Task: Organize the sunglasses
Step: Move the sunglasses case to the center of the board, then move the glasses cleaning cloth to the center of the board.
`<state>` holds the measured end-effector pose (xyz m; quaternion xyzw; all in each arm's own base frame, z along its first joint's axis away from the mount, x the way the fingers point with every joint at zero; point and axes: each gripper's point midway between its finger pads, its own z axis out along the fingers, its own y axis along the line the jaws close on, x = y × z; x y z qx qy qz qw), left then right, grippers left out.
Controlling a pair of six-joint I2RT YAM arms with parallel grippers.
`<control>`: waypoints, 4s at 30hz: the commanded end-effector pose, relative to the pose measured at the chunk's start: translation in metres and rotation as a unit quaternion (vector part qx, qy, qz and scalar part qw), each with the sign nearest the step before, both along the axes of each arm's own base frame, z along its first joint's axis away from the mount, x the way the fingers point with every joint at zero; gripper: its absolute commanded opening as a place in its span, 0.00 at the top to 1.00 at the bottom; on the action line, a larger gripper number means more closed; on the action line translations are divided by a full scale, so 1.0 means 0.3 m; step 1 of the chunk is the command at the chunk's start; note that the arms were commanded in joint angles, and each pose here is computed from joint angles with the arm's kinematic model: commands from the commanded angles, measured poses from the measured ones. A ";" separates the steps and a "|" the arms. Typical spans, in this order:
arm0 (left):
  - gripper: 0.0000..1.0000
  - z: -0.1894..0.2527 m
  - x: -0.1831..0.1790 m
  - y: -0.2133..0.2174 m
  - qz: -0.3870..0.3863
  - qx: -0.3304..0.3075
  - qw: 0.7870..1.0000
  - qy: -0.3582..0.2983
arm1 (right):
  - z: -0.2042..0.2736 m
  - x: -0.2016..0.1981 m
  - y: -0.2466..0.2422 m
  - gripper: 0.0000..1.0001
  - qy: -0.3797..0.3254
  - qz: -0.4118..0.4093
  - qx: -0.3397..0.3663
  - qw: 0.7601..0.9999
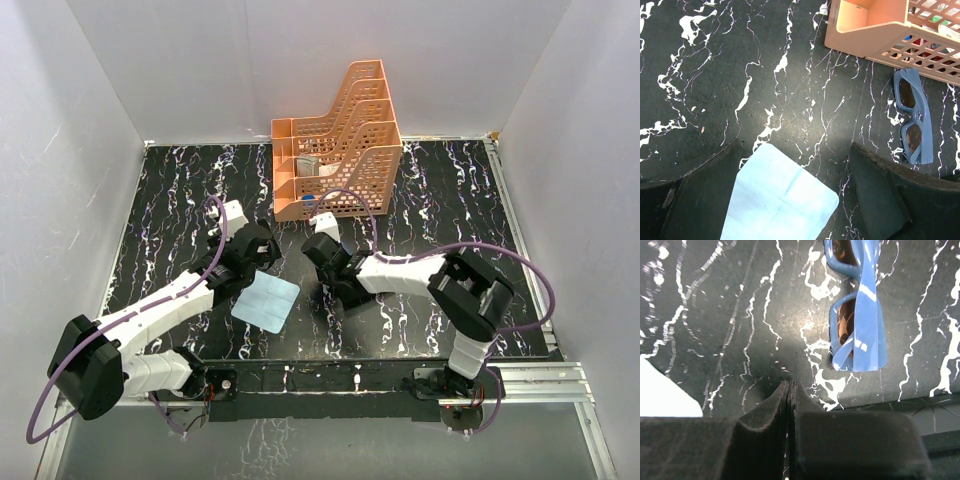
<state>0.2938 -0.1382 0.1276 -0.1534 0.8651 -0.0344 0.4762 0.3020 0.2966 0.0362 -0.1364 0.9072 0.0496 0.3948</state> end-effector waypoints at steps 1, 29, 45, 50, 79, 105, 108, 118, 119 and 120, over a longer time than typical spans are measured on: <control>0.12 -0.005 -0.003 -0.003 -0.004 0.006 1.000 0.002 | 0.166 0.013 0.042 1.00 -0.041 0.015 0.048 0.998; 0.12 -0.006 -0.009 0.001 -0.003 0.002 1.000 0.000 | 0.024 -0.089 -0.111 1.00 -0.003 -0.011 -0.001 1.000; 0.12 -0.011 -0.008 -0.002 -0.004 0.004 1.000 0.003 | 0.011 0.035 -0.164 1.00 -0.015 -0.036 -0.011 0.999; 0.12 -0.009 -0.009 0.002 -0.003 0.006 1.000 0.003 | 0.009 0.079 -0.166 1.00 -0.016 -0.037 -0.016 0.999; 0.12 -0.093 -0.069 0.034 0.000 0.032 0.998 0.062 | 0.244 -0.113 -0.036 1.00 -0.015 0.050 0.110 0.993; 0.14 -0.182 -0.146 0.095 0.030 0.014 0.993 0.113 | 0.088 -0.183 0.254 0.85 0.063 0.131 0.206 0.968; 0.14 -0.199 -0.151 0.090 0.029 0.012 0.992 0.120 | 0.072 -0.176 0.263 0.83 0.065 0.130 0.206 0.968; 0.13 -0.201 -0.158 0.089 0.023 0.008 0.993 0.119 | 0.011 -0.171 0.285 0.83 0.079 0.129 0.200 0.968; 0.13 -0.201 -0.158 0.088 0.022 0.007 0.993 0.118 | 0.008 -0.166 0.283 0.83 0.078 0.128 0.198 0.969; 0.13 -0.202 -0.159 0.088 0.021 0.006 0.993 0.118 | 0.007 -0.164 0.283 0.83 0.076 0.128 0.195 0.969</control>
